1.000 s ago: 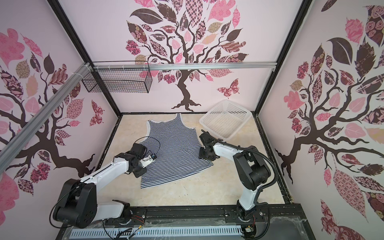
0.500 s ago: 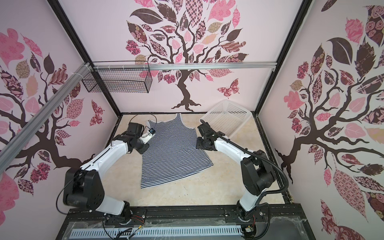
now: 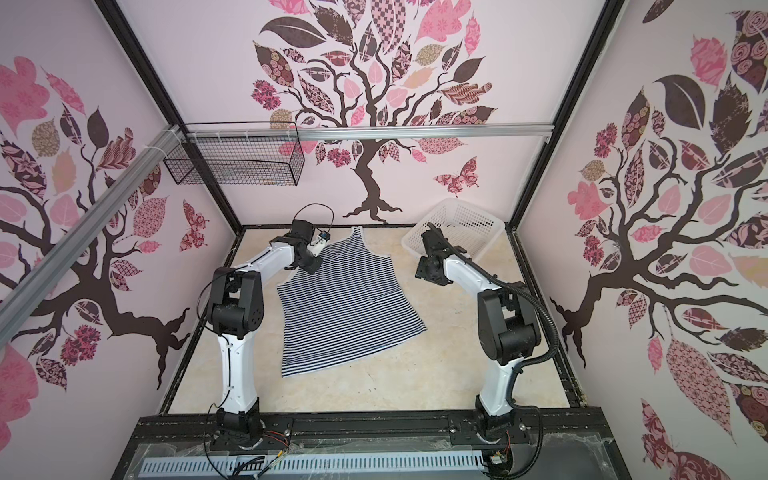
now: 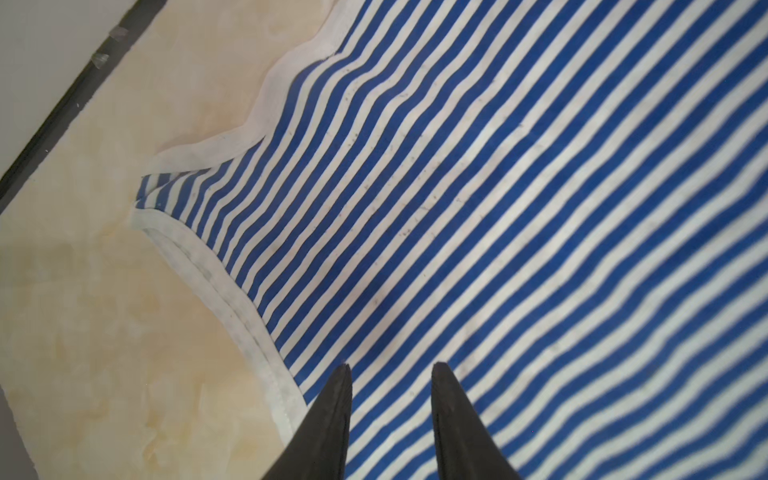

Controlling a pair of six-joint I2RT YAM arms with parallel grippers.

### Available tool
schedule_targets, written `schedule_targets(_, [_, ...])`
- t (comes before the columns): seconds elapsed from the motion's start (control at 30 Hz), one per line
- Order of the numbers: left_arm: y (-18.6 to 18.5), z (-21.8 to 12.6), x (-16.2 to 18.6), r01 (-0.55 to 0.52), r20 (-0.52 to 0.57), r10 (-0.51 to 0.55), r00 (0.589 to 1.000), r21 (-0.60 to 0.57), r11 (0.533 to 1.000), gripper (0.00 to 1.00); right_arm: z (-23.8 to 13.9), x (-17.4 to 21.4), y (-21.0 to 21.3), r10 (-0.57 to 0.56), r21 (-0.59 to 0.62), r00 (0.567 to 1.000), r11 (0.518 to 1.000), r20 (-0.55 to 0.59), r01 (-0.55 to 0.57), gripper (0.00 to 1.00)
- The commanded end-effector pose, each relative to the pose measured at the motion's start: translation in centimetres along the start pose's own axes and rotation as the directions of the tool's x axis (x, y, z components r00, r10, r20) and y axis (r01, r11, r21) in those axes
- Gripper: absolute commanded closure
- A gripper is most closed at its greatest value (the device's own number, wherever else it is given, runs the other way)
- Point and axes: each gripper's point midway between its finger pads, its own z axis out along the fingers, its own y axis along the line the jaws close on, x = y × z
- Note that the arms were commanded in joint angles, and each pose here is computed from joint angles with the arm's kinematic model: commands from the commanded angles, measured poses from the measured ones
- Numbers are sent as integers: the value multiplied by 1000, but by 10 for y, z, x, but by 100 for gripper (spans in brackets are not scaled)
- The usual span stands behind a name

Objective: Fold and stack the tank tops

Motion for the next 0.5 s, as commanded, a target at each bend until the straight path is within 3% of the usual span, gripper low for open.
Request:
schedule_targets(0.0, [14, 10, -2, -30, -23, 29, 999, -59, 998, 64, -9, -2, -49, 34, 130, 999, 991, 25, -37, 42])
schedule_targets(0.07, [18, 18, 2, -35, -44, 32, 999, -73, 997, 64, -15, -3, -77, 34, 225, 997, 973, 72, -50, 43])
schedule_targets(0.13, [19, 22, 6, -33, -52, 29, 998, -75, 997, 64, -22, 1, -86, 40, 238, 996, 969, 80, -58, 43])
schedule_targets(0.3, [24, 30, 23, -32, -79, 26, 997, -79, 996, 65, -51, 31, -18, -21, -42, 998, 999, 62, 23, 43])
schedule_targets(0.47, [26, 26, 42, -19, -121, 11, 993, -65, 998, 65, -69, 90, 61, -114, -275, 993, 956, -33, 101, 41])
